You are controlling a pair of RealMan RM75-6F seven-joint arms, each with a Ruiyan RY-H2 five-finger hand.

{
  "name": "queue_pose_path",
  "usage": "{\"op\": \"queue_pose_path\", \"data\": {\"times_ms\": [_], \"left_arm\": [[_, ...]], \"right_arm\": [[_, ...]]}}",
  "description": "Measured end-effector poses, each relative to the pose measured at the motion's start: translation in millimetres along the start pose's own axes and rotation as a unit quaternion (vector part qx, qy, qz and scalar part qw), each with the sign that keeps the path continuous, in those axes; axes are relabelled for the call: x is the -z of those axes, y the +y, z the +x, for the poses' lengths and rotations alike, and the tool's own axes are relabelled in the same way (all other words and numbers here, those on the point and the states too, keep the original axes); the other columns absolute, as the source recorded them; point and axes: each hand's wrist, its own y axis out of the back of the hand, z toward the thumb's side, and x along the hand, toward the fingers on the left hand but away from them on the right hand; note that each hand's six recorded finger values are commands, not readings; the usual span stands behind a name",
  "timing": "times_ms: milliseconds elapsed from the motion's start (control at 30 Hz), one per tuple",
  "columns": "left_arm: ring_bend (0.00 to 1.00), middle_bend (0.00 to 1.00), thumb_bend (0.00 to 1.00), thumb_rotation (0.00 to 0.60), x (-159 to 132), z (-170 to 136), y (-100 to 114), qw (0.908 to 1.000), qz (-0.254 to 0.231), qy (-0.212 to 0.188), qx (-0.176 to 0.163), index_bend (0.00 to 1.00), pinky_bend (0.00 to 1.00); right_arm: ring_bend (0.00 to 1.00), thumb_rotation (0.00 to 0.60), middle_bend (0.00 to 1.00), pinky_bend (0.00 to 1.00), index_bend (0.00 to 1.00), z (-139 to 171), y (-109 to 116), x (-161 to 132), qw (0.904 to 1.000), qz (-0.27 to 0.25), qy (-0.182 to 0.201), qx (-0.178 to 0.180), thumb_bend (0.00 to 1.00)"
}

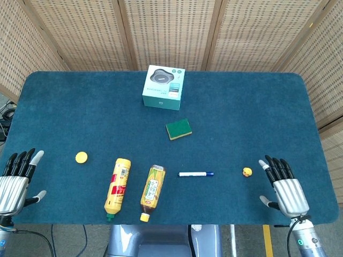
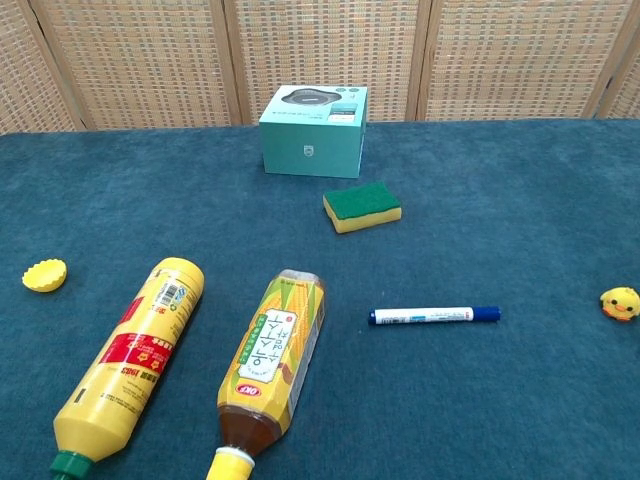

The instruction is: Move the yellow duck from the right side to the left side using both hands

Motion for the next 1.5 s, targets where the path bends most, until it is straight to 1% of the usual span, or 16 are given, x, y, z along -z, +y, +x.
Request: {"op": "queue_pose_path", "data": {"times_ms": [233,367,600,833,1000,1167,1500], "left_arm": [[0.0,0.0,0.11,0.6,-1.7,0.2,-0.3,1.0,0.002,-0.002,0.001,0.0,0.0],[0.0,0.0,0.11,0.6,-2.6,0.3,-0.8,1.0,0.003,-0.003,0.001,0.0,0.0],[0.0,0.0,0.11,0.6,-2.4,0.2,0.2,1.0,0.002,-0.003,-0.001,0.0,0.0],[0.0,0.0,0.11,0.6,-1.3,0.6,0.1,1.0,0.002,-0.002,0.0,0.0,0.0],[0.0,0.0,0.11,0.6,-2.3,0.6,0.0,1.0,0.003,-0.003,0.0,0.0,0.0],[0.0,0.0,0.11,0.6,-2.7,0.3,-0.1,1.0,0.003,-0.004,0.0,0.0,0.0],[0.0,0.0,0.11,0.6,-4.5,0.0,-1.3,1.0,0.006,-0.007,0.002,0.0,0.0]], "right_arm": [[0.0,0.6,0.0,0.0,0.25,-17.7,-3.4,-14.0,0.9997,0.013,0.014,-0.012,0.06],[0.0,0.6,0.01,0.01,0.29,-32.2,-7.3,-23.4,0.9994,0.019,0.016,-0.026,0.07],[0.0,0.6,0.02,0.02,0.32,-57.5,-20.5,-35.2,0.9983,0.016,0.002,-0.057,0.11],[0.0,0.6,0.03,0.02,0.33,-77.1,-40.9,-44.7,0.9956,0.026,-0.01,-0.09,0.11],[0.0,0.6,0.04,0.03,0.37,-86.9,-50.6,-46.0,0.9937,0.034,-0.02,-0.104,0.11],[0.0,0.6,0.08,0.03,0.42,-94.8,-53.9,-41.3,0.9924,0.055,-0.032,-0.106,0.13],[0.0,0.6,0.08,0.03,0.43,-101.9,-60.8,-22.4,0.9893,0.057,-0.064,-0.118,0.15]]}}
